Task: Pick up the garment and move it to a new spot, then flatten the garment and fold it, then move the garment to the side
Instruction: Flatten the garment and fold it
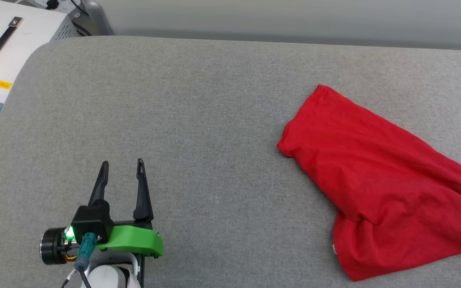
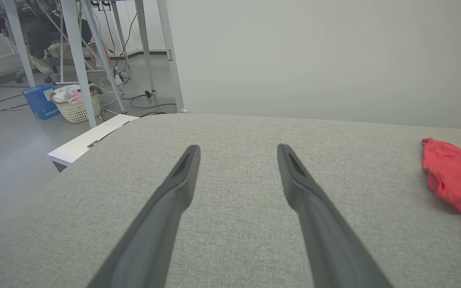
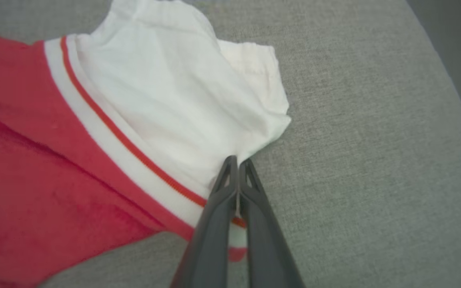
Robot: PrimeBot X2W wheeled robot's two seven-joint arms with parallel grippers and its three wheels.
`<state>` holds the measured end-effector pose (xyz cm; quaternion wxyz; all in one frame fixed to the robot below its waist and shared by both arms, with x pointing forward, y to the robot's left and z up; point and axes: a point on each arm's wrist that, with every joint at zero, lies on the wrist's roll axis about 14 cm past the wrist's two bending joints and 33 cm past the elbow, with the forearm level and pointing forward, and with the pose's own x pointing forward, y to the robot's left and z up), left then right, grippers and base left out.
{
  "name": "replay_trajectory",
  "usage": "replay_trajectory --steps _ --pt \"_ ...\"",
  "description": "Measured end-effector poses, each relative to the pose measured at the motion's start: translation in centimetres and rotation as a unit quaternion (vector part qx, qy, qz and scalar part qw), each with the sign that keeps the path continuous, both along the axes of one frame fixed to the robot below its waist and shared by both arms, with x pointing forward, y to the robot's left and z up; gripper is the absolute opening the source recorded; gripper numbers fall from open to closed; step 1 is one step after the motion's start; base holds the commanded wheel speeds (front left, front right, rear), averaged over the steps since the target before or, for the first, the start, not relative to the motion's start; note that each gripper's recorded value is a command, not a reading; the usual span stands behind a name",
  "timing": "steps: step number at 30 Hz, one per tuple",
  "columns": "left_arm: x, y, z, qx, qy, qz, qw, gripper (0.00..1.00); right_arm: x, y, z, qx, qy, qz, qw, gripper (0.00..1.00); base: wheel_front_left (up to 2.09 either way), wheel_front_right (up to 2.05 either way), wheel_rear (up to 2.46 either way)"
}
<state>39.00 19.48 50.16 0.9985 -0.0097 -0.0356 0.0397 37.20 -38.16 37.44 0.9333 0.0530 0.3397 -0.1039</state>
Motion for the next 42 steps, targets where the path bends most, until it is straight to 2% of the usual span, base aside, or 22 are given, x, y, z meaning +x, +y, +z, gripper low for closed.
replay_trajectory --steps 1,4,7,9,10,15,19,21,25,29,32,36,42 --pt "-0.1 0.0 0.1 0.002 -0.001 0.000 1.000 1.00 0.5 -0.1 0.6 -0.008 -0.020 0.002 1.000 1.00 0.00 0.00 0.00" --pt "-0.3 0.0 0.5 0.005 -0.007 -0.002 1.000 1.00 2.5 -0.9 3.9 -0.049 -0.097 0.017 0.994 1.00 0.00 0.00 0.00" --pt "-0.7 0.2 0.9 0.007 -0.012 0.000 1.000 1.00 5.1 -1.2 8.6 -0.088 -0.180 0.038 0.979 1.00 0.00 0.00 0.00" --pt "-1.1 0.3 1.1 0.008 -0.014 0.002 1.000 1.00 6.9 0.0 11.9 -0.102 -0.234 0.065 0.965 1.00 0.00 0.00 0.00" --pt "-1.2 0.3 1.1 0.009 -0.015 0.002 1.000 1.00 7.7 0.9 13.3 -0.103 -0.257 0.079 0.958 1.00 0.00 0.00 0.00" --pt "-1.6 0.3 1.4 0.010 -0.019 0.003 1.000 1.00 9.9 8.5 20.5 -0.086 -0.380 0.168 0.906 1.00 0.00 0.00 0.00" --pt "-1.7 0.3 1.5 0.010 -0.019 0.003 1.000 1.00 9.5 15.9 24.1 -0.048 -0.417 0.250 0.873 1.00 0.00 0.00 0.00" --pt "-1.8 0.4 1.5 0.010 -0.019 0.004 1.000 1.00 8.7 18.8 24.3 -0.037 -0.400 0.292 0.868 1.00 0.00 0.00 0.00" --pt "-1.9 0.5 1.4 0.010 -0.018 0.006 1.000 1.00 6.5 23.5 22.4 -0.025 -0.321 0.372 0.871 1.00 0.00 0.00 0.00" --pt "-1.9 0.5 1.3 0.010 -0.016 0.006 1.000 1.00 4.2 25.8 19.2 -0.027 -0.207 0.434 0.876 1.00 0.00 0.00 0.00" --pt "-1.8 0.4 1.1 0.010 -0.013 0.005 1.000 1.00 2.4 26.5 16.5 -0.035 -0.119 0.468 0.875 1.00 0.00 0.00 0.00" --pt "-1.7 0.3 0.6 0.010 -0.006 0.004 1.000 1.00 0.1 26.5 12.8 -0.047 -0.014 0.500 0.864 1.00 0.00 0.00 0.00" --pt "-1.4 0.6 -0.2 0.007 0.006 0.008 1.000 1.00 -2.4 26.5 7.9 -0.049 0.088 0.527 0.844 1.00 0.00 0.00 0.00"
